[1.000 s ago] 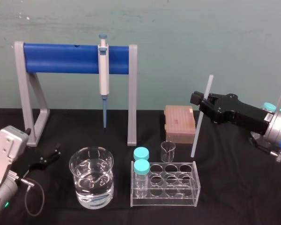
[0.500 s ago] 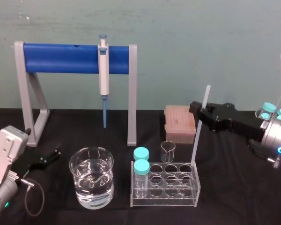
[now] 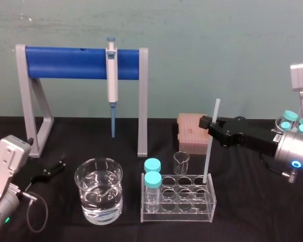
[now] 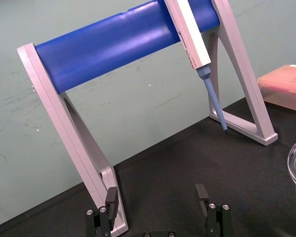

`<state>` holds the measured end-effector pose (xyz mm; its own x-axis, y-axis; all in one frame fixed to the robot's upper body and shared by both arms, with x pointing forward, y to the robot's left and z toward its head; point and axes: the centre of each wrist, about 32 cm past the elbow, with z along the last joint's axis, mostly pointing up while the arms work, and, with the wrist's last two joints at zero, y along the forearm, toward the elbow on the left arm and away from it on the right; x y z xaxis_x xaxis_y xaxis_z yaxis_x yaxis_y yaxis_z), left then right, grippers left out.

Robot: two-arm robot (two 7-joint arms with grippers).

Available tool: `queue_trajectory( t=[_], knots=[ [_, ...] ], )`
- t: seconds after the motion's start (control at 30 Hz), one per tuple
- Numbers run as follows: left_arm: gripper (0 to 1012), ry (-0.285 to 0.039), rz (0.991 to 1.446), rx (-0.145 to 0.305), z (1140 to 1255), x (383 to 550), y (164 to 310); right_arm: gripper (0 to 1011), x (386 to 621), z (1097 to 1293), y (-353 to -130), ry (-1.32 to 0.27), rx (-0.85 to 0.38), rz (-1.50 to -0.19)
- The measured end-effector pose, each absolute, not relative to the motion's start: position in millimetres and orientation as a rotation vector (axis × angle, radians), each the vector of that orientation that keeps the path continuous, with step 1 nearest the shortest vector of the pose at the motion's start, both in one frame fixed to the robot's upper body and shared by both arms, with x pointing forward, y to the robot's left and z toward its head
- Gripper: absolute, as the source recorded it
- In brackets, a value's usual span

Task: Pick up the stirring rod with one hand, then place it down.

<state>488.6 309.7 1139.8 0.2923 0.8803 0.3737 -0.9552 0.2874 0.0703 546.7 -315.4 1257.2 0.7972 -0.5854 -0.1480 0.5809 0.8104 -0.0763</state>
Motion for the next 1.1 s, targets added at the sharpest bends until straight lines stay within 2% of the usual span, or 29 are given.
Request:
queue_trajectory(
  t=[1.1],
  knots=[
    [1005,-0.285,1.248,0.305,1139.8,488.6,309.7,66,574,1228.4,-310,0.223,-0.061,-0.607]
  ],
)
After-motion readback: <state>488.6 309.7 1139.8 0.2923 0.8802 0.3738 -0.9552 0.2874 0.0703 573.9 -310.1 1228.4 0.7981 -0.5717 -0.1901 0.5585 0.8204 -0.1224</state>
